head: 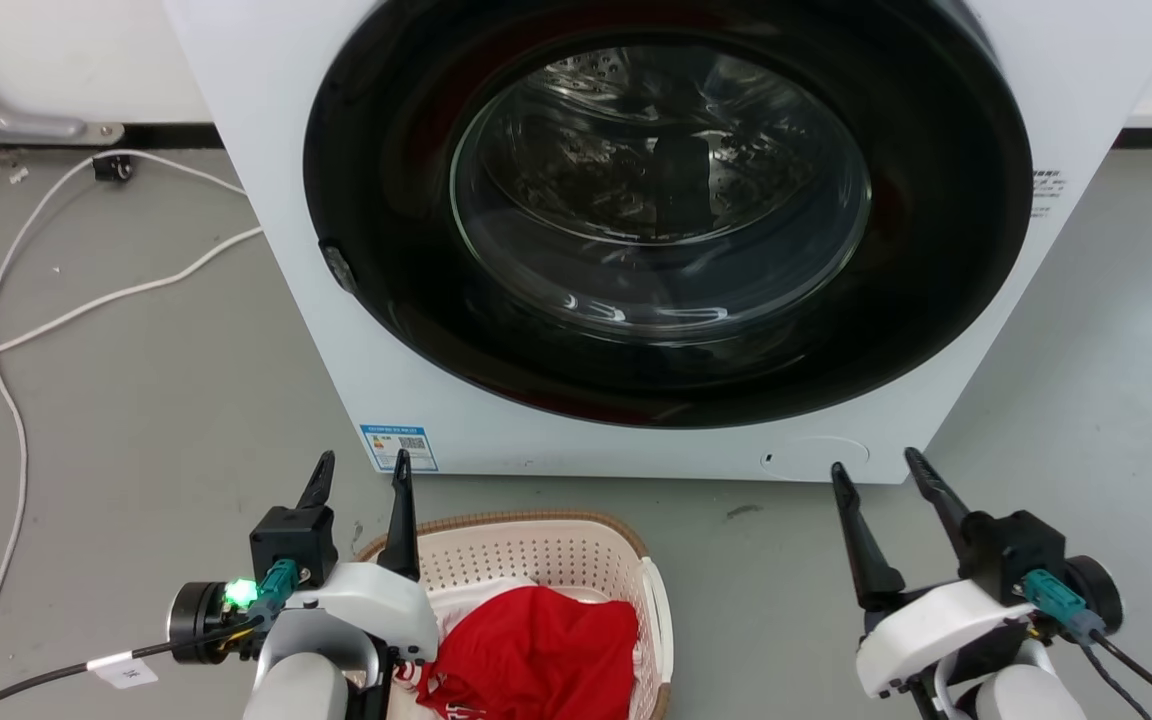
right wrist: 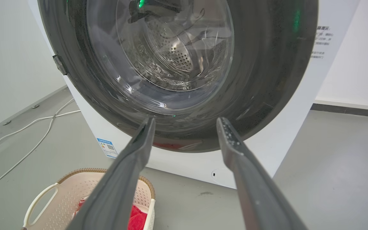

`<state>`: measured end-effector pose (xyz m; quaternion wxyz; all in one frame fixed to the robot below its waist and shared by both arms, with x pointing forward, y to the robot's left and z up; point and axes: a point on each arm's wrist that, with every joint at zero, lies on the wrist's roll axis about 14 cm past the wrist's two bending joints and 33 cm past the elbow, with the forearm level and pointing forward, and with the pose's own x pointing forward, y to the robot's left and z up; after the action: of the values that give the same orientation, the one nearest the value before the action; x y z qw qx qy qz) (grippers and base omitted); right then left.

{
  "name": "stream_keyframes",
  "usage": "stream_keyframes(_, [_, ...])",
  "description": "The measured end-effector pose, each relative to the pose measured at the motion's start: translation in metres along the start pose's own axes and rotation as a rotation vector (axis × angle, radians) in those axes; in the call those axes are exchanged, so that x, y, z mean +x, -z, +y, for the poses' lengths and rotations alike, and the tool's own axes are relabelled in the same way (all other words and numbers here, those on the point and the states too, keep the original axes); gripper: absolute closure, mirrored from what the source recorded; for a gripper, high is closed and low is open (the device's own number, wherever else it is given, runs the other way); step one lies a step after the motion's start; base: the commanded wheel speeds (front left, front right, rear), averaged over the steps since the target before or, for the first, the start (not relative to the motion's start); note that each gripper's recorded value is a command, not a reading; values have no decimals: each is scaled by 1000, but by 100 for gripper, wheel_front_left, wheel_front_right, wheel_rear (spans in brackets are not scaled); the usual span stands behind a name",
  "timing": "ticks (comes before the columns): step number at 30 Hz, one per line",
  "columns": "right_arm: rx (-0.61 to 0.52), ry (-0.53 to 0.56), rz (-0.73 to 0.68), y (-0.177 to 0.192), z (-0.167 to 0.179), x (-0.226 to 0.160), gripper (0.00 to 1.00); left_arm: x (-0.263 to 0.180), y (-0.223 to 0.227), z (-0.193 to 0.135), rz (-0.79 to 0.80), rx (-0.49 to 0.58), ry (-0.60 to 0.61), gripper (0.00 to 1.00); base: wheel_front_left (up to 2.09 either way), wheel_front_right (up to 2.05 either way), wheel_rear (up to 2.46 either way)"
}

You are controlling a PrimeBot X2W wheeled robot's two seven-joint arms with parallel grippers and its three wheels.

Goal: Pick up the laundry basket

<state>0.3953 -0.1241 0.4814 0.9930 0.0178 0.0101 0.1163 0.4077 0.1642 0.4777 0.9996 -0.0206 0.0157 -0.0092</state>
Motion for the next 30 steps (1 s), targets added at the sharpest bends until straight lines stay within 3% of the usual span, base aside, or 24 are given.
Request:
stream_keyframes(15, [81,-94,181,64,29,21,0,-1,83,20,247,-46,-62,0,0,0,0])
stream_keyframes(30, [183,-204,468,155,65,30,0,-24,184,50,577,-106,-148,0,0,0,0])
